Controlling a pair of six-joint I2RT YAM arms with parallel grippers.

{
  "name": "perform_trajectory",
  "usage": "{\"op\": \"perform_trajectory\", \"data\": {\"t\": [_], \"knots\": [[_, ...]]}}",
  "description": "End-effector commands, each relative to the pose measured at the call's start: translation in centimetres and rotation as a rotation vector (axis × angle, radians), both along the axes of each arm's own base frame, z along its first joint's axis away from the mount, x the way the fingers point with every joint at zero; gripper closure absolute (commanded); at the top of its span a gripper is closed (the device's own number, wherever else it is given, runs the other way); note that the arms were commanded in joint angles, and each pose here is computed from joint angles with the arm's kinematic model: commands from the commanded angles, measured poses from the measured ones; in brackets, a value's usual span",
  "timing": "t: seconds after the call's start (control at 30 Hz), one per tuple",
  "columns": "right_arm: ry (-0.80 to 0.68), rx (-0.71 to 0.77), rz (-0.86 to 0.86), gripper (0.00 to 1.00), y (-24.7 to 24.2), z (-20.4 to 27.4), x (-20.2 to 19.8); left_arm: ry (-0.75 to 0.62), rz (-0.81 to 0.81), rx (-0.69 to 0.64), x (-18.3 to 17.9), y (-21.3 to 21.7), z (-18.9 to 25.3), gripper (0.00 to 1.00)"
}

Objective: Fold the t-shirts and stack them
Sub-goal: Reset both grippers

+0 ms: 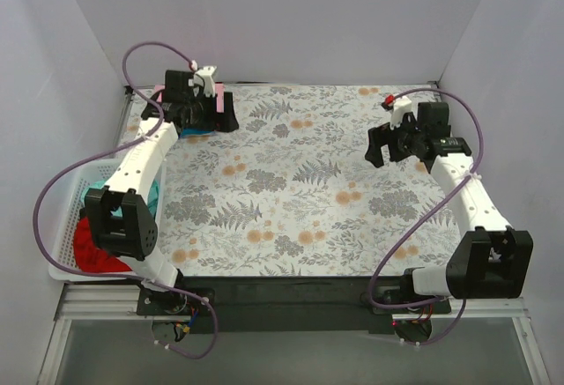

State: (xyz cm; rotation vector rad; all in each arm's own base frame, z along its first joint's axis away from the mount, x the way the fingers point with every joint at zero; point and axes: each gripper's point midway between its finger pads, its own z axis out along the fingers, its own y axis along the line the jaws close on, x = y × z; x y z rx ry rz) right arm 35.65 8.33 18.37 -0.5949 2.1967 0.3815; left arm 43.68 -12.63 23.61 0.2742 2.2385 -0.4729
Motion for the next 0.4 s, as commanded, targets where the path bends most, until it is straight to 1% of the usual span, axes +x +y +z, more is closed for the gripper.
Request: {"op": "perform_trajectory", "data": {"t": [0.0,0.07,0.1,0.2,0.3,0.37], "knots": [[0.073,0.029,-0.002,0.02,0.1,-1.7,-2.9,0.088,0.02,-0.052,-3.6,-0.3,-2.2,0.13],[0.088,0.036,0.003,0.02,0.2,-2.4,-3.9,0.114,0.014,-0.054,-4.9,-0.4,-3.4,0.13],[0.115,0.035,0.001,0.02,0.1,-3.6,-4.8,0.126,0.014,-0.052,-5.9,-0.2,-4.4,0.13],[0.14,0.042,0.006,0.02,0.2,-4.6,-6.1,0.141,0.015,-0.039,-7.2,0.1,-5.5,0.12],[0.156,0.045,0.008,0.02,0.2,-5.5,-7.2,0.155,0.01,-0.041,-8.3,0.2,-5.8,0.12],[0.154,0.042,0.007,0.02,0.2,-5.5,-7.5,0.14,-0.006,-0.052,-8.5,0.0,-5.1,0.12]]}}
